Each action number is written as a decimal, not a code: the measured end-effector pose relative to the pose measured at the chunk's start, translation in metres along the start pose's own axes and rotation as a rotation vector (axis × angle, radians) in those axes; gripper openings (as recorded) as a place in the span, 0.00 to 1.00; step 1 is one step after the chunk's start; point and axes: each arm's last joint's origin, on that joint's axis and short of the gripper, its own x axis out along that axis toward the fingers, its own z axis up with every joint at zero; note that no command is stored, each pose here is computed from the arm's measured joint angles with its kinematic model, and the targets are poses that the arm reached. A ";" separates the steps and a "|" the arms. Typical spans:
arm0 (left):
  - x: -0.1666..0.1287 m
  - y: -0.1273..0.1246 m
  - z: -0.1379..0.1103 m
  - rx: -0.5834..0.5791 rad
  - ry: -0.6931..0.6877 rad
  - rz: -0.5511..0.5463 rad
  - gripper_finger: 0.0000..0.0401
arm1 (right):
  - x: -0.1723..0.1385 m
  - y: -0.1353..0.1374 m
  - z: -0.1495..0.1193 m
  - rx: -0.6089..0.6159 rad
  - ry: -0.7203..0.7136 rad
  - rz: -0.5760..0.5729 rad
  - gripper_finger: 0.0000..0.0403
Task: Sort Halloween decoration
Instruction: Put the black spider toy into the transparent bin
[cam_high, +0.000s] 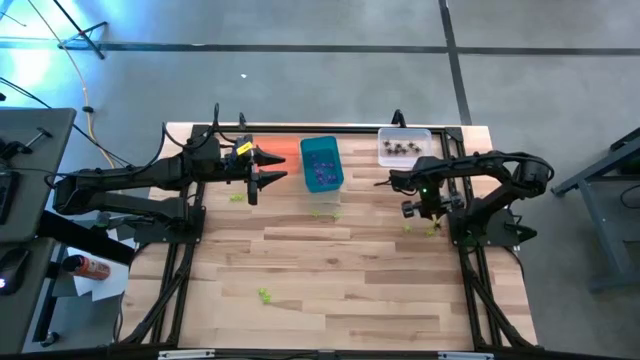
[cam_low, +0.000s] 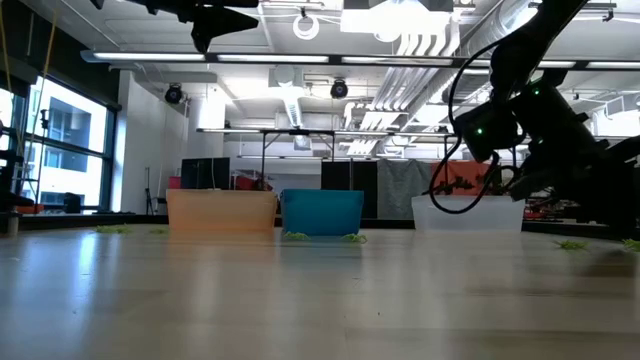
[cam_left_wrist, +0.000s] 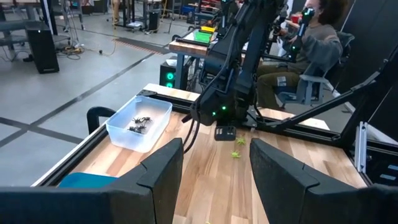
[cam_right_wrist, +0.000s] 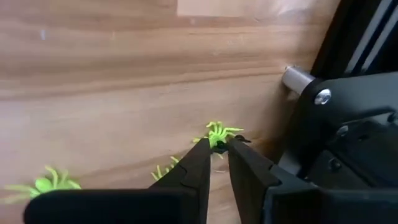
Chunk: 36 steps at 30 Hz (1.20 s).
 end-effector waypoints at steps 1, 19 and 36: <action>0.000 0.000 0.000 0.000 0.000 0.000 0.43 | 0.000 0.000 0.000 0.035 -0.010 -0.001 0.14; 0.000 0.001 -0.006 0.084 0.058 0.003 0.43 | -0.004 0.004 -0.047 0.840 -0.357 0.088 0.23; 0.000 0.001 -0.006 0.127 0.060 0.000 0.43 | 0.015 -0.002 -0.049 0.958 -0.311 0.005 0.23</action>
